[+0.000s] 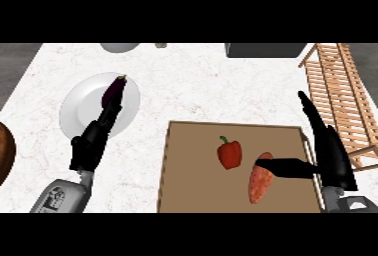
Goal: Pick the bell pepper from the tray and place it in the tiered shelf
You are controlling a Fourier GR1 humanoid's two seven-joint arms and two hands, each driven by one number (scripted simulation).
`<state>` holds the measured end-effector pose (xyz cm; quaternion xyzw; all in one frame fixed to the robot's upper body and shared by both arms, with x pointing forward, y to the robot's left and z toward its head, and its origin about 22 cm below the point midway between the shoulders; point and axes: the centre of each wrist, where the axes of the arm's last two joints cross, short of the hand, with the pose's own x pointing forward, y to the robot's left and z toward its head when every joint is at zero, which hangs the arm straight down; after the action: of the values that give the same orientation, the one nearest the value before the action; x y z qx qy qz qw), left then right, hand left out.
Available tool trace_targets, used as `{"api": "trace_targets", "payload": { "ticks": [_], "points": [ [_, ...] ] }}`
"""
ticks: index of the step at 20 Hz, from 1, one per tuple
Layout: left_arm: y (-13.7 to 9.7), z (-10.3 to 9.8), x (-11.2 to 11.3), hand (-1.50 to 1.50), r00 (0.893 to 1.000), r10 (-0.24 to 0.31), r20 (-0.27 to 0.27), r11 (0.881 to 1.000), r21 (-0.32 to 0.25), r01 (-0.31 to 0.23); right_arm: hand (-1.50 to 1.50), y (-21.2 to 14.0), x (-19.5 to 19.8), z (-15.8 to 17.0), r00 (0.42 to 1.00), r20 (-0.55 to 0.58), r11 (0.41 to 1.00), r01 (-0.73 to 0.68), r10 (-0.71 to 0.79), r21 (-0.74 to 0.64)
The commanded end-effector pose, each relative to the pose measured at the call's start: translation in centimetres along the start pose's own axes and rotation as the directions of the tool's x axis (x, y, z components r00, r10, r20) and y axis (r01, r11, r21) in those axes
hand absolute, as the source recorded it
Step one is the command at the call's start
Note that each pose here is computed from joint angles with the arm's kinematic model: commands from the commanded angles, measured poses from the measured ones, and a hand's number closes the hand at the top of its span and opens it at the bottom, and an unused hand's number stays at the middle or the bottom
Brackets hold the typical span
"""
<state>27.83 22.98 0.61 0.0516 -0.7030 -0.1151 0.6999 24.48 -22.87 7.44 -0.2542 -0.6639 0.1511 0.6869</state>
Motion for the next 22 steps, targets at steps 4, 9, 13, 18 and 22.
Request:
{"api": "trace_targets", "payload": {
  "ticks": [4, 9, 13, 18, 22],
  "points": [
    [-0.6, -0.4, 0.7, 0.00, 1.000, -0.010, -0.003, 1.000, -0.006, 0.010, -1.50, -1.2, 5.7, 0.0, 0.930, -0.084, 0.916, -0.332, 0.358, 0.226],
    [0.2, -1.2, 1.5, 0.00, 1.000, 0.007, 0.021, 1.000, 0.004, -0.007, -1.50, 1.2, 9.5, 1.7, 0.862, -0.118, 0.849, -0.446, 0.492, 0.282],
    [1.0, -0.8, 0.8, 0.00, 1.000, 0.008, 0.007, 1.000, -0.012, -0.008, -1.50, 3.0, 11.3, 0.9, 0.866, -0.137, 0.853, -0.425, 0.480, 0.303],
    [-1.7, -0.5, -0.3, 0.00, 1.000, 0.005, 0.028, 1.000, -0.013, -0.005, -1.50, 4.8, 12.5, 1.4, 0.871, -0.139, 0.863, -0.422, 0.471, 0.279],
    [0.4, -0.7, 0.8, 0.00, 1.000, 0.012, 0.008, 1.000, 0.002, -0.012, -1.50, 6.4, 12.7, 2.8, 0.867, -0.133, 0.861, -0.436, 0.480, 0.263]
  ]
}}
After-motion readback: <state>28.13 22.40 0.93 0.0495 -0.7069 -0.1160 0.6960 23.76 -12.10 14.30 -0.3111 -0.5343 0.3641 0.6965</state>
